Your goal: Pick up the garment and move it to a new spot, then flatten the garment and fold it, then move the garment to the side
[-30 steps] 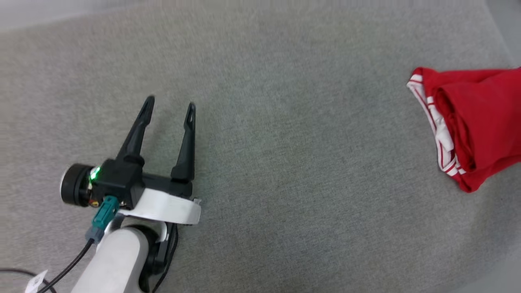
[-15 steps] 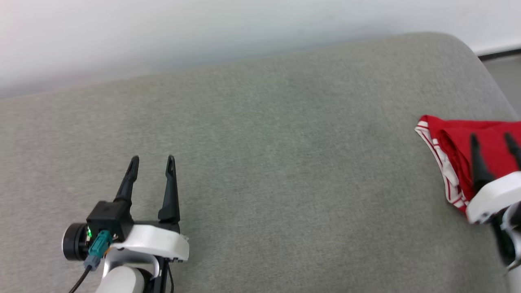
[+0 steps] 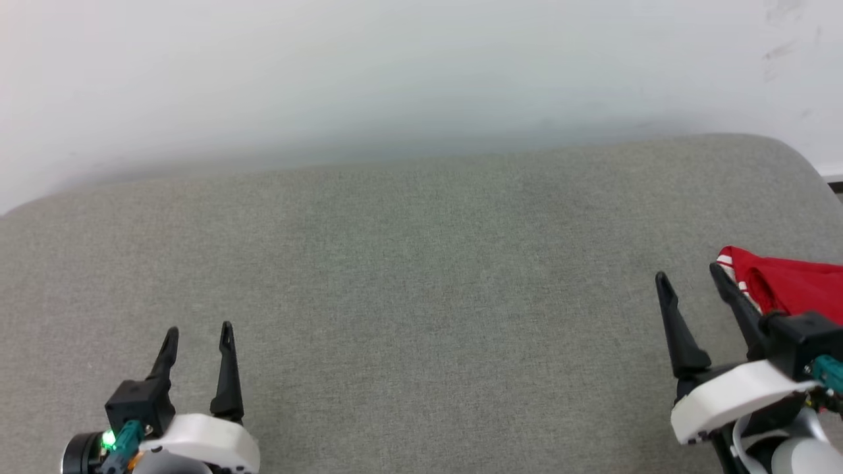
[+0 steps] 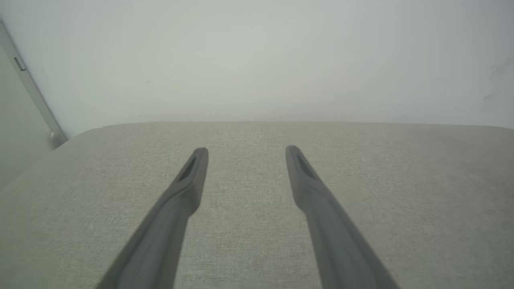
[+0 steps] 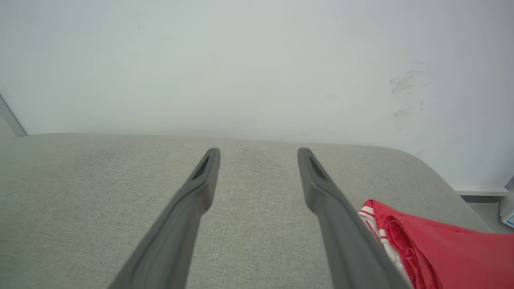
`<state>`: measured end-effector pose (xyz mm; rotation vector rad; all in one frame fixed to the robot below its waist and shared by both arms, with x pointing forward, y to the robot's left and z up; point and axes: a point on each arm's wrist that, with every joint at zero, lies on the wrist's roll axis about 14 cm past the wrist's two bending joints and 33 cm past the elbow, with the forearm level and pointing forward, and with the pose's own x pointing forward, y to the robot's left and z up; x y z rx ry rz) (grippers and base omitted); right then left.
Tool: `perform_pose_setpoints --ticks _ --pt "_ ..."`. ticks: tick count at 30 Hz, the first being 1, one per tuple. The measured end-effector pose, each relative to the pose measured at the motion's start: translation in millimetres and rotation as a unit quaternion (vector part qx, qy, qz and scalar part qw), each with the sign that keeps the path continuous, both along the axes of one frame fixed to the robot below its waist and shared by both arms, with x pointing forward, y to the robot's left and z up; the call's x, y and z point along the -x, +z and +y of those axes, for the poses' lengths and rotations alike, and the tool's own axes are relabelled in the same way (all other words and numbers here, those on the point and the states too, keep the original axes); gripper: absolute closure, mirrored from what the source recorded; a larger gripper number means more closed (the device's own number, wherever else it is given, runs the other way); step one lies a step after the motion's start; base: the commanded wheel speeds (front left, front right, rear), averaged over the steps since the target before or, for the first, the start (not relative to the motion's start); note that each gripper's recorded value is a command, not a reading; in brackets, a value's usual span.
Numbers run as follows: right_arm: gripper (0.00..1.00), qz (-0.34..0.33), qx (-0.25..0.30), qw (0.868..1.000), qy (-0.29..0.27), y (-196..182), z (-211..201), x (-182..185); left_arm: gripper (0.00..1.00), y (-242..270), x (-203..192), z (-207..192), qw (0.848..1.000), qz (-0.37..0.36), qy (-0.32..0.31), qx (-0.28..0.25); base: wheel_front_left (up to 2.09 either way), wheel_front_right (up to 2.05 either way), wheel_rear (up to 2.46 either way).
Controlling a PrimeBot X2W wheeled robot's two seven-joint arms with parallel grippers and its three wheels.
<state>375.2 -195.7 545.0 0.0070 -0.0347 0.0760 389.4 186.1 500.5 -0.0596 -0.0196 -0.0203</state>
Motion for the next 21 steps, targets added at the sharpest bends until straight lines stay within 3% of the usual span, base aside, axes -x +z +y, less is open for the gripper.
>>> perform_pose_setpoints --ticks 8,21 --pt "0.00 0.007 -0.007 1.000 -0.007 -2 1 22 0.00 -5 11 -5 1.000 0.007 -0.015 0.001 0.00 0.00 0.00" --pt "0.00 -0.005 -0.010 1.000 -0.002 5 7 21 0.00 -6 11 -3 1.000 0.008 -0.013 -0.005 0.00 0.00 0.00"
